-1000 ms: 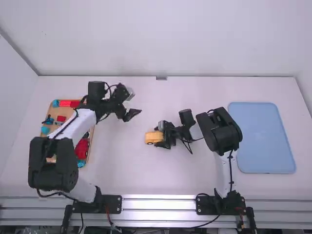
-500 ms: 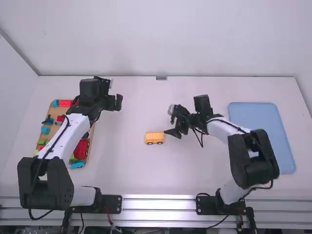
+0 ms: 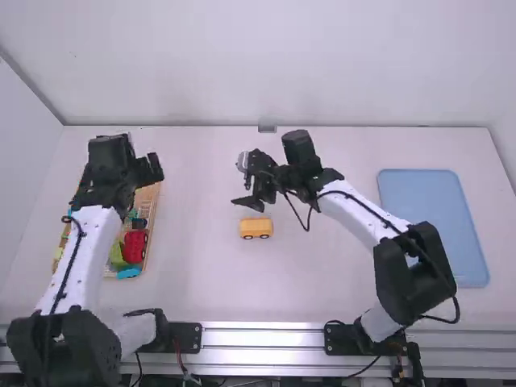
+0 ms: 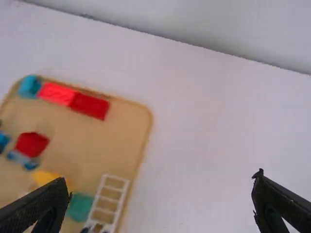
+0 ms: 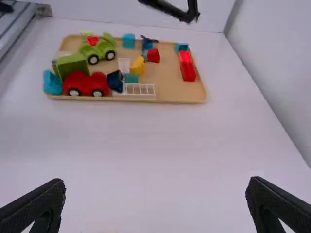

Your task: Assemble lego blocks to make yellow taxi

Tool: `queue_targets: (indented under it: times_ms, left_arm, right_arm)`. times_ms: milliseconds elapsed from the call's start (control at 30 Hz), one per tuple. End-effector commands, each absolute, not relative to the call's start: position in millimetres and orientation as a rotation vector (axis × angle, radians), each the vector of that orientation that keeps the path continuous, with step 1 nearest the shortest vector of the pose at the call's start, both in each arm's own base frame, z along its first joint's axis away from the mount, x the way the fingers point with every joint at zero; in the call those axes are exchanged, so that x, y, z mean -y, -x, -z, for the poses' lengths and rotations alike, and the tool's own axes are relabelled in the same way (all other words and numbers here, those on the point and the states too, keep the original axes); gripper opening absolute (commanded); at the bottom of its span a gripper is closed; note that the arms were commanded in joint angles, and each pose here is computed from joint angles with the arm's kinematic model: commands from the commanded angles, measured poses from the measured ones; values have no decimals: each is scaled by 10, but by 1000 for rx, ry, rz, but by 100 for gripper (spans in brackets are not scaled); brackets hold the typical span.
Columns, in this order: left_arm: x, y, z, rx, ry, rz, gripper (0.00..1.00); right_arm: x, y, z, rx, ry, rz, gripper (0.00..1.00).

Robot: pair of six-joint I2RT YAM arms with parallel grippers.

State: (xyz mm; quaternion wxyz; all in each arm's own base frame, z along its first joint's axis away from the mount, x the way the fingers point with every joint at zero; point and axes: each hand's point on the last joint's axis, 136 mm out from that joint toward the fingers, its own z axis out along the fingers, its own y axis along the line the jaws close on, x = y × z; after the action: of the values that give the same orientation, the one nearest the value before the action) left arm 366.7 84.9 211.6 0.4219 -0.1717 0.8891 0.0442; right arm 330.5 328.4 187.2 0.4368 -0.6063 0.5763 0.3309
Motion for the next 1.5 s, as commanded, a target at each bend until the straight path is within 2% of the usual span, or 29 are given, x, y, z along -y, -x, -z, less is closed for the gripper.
queue_targets:
  times_ms: [0, 300, 467, 533, 633, 733, 867, 1033, 1233, 1367, 1433, 1467]
  left_arm:
    - [-1009, -3479, -2289, -2172, 528, -133, 99]
    - [-1648, -2913, -2615, -1965, 899, -207, 99]
    - [-2163, -2475, -2518, -1815, 1263, -264, 99]
    - [-2279, -2399, -2465, -1806, 1308, -247, 99]
    - [-2353, -2500, -2372, -1870, 1241, -112, 95]
    - [-2429, -2570, -2265, -1932, 1276, -76, 90]
    - [-2453, -2799, -2169, -2059, 1304, -66, 98]
    - [-2410, -3117, -2013, -2238, 1313, -91, 97]
    - [-2200, -3623, -1398, -2547, 1290, -87, 94]
    - [-2156, -3702, -923, -2639, 1347, -74, 93]
    - [-2152, -3690, -739, -2669, 1376, -73, 89]
    - [-2157, -3679, -640, -2688, 1388, -75, 83]
  right_arm:
    - [-3463, -3319, -1847, -1450, 1510, -884, 99]
    - [-3751, -3232, -1948, -1353, 1587, -872, 99]
    - [-3731, -3261, -1955, -1353, 1580, -867, 99]
    - [-3708, -3284, -1957, -1357, 1575, -866, 99]
    - [-3702, -3302, -1953, -1354, 1577, -851, 99]
    - [-3684, -3320, -1954, -1341, 1582, -839, 99]
    - [-3690, -3312, -1950, -1342, 1584, -840, 99]
    - [-3683, -3322, -1951, -1343, 1582, -837, 99]
    - [-3654, -3402, -1908, -1379, 1572, -782, 99]
    - [-3616, -3434, -1901, -1391, 1565, -779, 99]
    - [-3610, -3439, -1899, -1397, 1560, -782, 99]
    - [-3611, -3437, -1898, -1399, 1559, -784, 99]
